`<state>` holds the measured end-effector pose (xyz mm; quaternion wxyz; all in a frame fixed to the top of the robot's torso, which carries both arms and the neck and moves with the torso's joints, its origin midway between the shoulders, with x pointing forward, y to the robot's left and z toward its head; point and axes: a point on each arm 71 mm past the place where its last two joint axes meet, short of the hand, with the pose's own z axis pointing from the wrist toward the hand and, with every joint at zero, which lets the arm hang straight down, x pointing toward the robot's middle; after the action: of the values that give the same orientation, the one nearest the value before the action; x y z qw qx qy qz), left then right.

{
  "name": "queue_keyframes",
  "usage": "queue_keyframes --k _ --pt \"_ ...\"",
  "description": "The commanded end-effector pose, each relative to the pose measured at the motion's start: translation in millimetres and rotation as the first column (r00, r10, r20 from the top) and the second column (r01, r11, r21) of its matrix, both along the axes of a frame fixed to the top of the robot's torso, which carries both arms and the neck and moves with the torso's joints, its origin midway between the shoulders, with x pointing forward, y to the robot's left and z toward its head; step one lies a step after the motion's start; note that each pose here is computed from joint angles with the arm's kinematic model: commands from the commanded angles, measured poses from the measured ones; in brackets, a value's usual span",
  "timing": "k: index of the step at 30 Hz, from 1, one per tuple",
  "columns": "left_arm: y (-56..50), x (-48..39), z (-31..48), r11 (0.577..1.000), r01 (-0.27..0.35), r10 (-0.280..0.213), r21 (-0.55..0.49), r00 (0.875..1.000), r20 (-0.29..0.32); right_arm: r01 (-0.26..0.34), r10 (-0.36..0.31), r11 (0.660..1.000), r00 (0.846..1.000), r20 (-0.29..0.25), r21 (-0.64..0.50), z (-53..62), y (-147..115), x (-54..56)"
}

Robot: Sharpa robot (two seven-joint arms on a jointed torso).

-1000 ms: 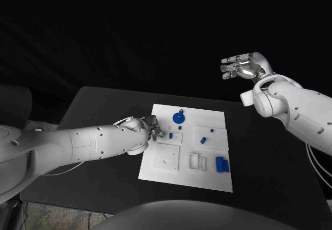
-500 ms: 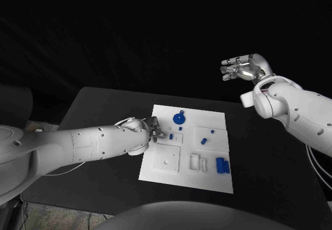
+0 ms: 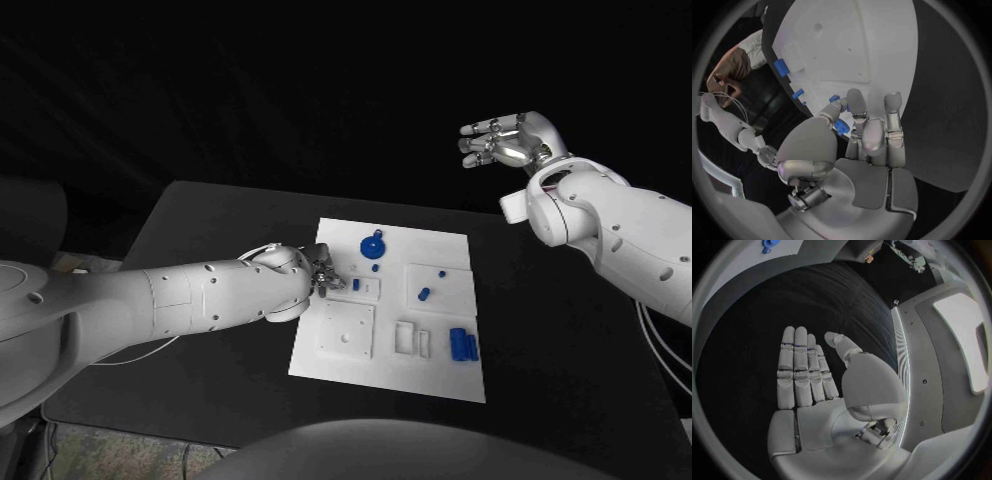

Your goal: Assemble the parts on the task board

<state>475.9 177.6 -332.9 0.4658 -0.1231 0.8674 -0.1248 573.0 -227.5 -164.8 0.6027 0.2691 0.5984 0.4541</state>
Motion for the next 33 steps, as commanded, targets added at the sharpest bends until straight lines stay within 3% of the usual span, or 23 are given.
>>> queue_keyframes --k 1,9,15,26,33 --pt "-4.6 -4.4 -4.2 0.999 0.034 -0.034 0.006 0.998 -0.053 -0.018 0.018 1.000 1.000 -0.002 -0.006 -0.6 1.9 -0.3" --pt "-6.3 1.6 4.9 0.999 0.044 -0.044 -0.001 0.996 -0.072 -0.019 0.019 1.000 1.000 -0.004 -0.005 -1.6 2.5 -0.3" --pt "-8.2 5.0 9.7 0.998 0.058 -0.058 -0.010 0.990 -0.125 -0.021 0.021 1.000 1.000 -0.009 -0.006 -3.1 2.9 -0.2" --pt "-11.3 18.5 24.1 0.998 0.062 -0.066 -0.025 0.973 -0.223 -0.024 0.024 1.000 1.000 -0.016 -0.005 -6.0 4.2 -0.2" --pt "-9.9 29.4 29.9 0.998 0.069 -0.067 -0.004 0.954 -0.291 -0.027 0.027 1.000 0.999 -0.023 -0.004 -8.2 5.6 -0.2"
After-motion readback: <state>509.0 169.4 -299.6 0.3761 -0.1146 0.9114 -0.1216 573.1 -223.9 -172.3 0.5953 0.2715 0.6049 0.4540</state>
